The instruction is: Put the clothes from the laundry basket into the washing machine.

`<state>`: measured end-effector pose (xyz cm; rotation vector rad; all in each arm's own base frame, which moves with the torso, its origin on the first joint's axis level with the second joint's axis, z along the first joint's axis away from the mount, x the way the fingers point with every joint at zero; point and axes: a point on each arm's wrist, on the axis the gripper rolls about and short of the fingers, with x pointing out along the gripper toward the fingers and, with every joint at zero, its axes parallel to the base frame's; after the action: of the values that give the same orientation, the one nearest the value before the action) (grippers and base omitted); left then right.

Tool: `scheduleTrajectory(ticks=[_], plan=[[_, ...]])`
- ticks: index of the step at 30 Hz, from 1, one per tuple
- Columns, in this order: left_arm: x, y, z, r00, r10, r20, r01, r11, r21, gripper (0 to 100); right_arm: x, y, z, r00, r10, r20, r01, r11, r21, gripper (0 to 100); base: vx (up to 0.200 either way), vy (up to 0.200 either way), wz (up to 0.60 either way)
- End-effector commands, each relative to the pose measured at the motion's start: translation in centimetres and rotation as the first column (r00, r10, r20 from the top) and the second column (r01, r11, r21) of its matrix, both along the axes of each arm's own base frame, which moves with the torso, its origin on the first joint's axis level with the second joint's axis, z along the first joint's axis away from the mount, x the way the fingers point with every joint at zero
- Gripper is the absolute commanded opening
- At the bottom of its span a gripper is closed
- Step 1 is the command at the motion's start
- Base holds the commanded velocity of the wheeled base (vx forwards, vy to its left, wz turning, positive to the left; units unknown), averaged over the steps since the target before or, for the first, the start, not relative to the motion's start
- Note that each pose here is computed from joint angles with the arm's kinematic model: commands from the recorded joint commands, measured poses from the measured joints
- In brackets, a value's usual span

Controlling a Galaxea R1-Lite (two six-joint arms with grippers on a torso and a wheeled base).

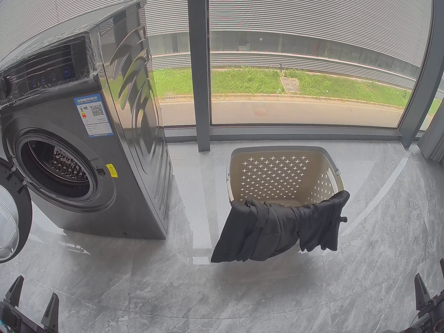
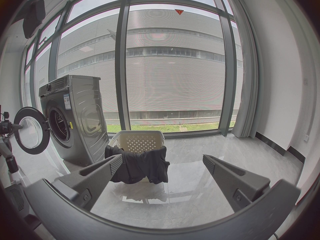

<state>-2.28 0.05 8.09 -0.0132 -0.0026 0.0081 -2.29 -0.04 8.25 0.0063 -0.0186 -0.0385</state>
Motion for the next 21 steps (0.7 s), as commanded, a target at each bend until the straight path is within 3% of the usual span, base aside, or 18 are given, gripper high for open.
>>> scheduleTrajectory(ticks=[1,8,17,21], plan=[[0.0,0.0,-0.53,1.0,0.0,-0.001,0.0,1.0,-0.001,100,0.01,0.0,-0.53,1.0,-0.001,-0.002,0.001,1.0,0.0,100,0.0,0.0,0.0],[0.0,0.0,-0.51,1.0,0.001,0.001,-0.001,1.0,-0.001,100,0.01,0.0,-0.53,1.0,0.0,-0.002,0.0,1.0,0.0,100,0.0,0.0,0.0],[0.0,0.0,-0.51,1.0,0.003,0.001,-0.003,1.0,0.001,100,0.01,0.0,-0.53,1.0,0.0,-0.002,0.0,1.0,0.0,100,0.0,-0.2,0.0],[0.0,0.0,-0.51,1.0,0.001,0.001,-0.001,1.0,-0.001,100,0.01,0.0,-0.53,1.0,0.0,-0.002,0.0,1.0,0.0,100,0.0,0.0,0.0]])
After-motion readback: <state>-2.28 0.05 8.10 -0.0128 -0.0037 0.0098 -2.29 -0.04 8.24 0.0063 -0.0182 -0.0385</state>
